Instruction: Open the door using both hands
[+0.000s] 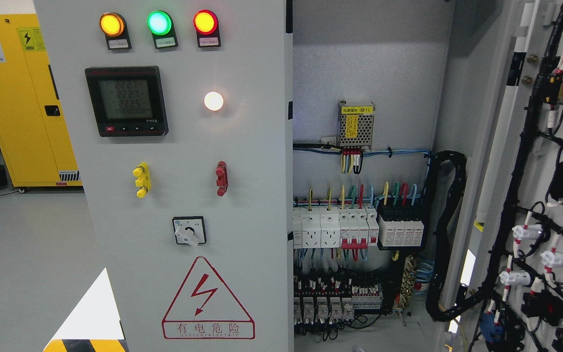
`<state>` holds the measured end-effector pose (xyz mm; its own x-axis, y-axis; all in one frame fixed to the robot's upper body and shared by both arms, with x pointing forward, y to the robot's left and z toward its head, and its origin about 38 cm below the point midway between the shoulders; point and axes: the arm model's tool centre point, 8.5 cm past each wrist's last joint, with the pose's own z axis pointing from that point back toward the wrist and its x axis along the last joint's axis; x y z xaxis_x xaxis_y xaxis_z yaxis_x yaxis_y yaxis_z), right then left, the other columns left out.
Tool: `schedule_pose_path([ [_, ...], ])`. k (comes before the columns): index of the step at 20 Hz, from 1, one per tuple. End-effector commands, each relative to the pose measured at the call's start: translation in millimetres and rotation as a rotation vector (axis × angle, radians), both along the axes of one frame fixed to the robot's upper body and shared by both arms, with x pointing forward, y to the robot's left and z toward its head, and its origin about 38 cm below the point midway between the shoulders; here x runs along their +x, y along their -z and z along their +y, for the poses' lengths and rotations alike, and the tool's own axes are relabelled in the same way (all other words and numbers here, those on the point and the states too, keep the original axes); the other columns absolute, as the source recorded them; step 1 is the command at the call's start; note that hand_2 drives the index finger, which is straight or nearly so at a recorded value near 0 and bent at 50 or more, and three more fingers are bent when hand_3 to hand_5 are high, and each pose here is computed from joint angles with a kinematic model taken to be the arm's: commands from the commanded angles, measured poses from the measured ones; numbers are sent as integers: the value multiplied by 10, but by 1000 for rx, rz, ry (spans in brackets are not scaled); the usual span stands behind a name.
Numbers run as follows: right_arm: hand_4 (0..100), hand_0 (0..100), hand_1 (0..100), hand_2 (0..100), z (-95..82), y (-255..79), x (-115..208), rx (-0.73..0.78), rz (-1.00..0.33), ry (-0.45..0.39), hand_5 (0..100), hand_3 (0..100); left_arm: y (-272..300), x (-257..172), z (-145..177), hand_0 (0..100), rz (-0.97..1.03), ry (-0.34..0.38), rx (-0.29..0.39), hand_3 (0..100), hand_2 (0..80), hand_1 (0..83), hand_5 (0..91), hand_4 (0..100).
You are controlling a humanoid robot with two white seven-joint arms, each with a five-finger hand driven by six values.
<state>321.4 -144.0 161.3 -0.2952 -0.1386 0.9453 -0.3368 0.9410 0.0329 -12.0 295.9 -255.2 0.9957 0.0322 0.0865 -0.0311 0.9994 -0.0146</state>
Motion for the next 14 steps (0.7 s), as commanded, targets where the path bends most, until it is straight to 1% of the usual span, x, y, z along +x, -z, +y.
schedule_pose_path([
  [1,0,203,120,0,149,-857,287,48,-219,-26,0,0,4,104,-24,0,-15,1,-4,0,0,0,0,0],
  [4,0,202,120,0,197,-1044,541,21,-215,-28,0,0,3,101,-24,0,-15,1,-5,0,0,0,0,0],
  [7,0,202,121,0,289,-1224,807,17,-197,-26,0,0,5,116,-35,0,-18,0,-7,0,0,0,0,0],
  [10,0,202,121,0,389,-1282,1012,0,-137,-34,0,0,5,116,-35,0,-18,0,-7,0,0,0,0,0],
  [12,0,202,121,0,402,-1287,1163,-3,-97,-24,0,0,5,116,-33,0,-18,1,-5,0,0,0,0,0],
  [14,0,203,121,0,422,-1336,1251,-6,-90,-25,0,0,6,116,-42,0,-18,0,-5,0,0,0,0,0],
])
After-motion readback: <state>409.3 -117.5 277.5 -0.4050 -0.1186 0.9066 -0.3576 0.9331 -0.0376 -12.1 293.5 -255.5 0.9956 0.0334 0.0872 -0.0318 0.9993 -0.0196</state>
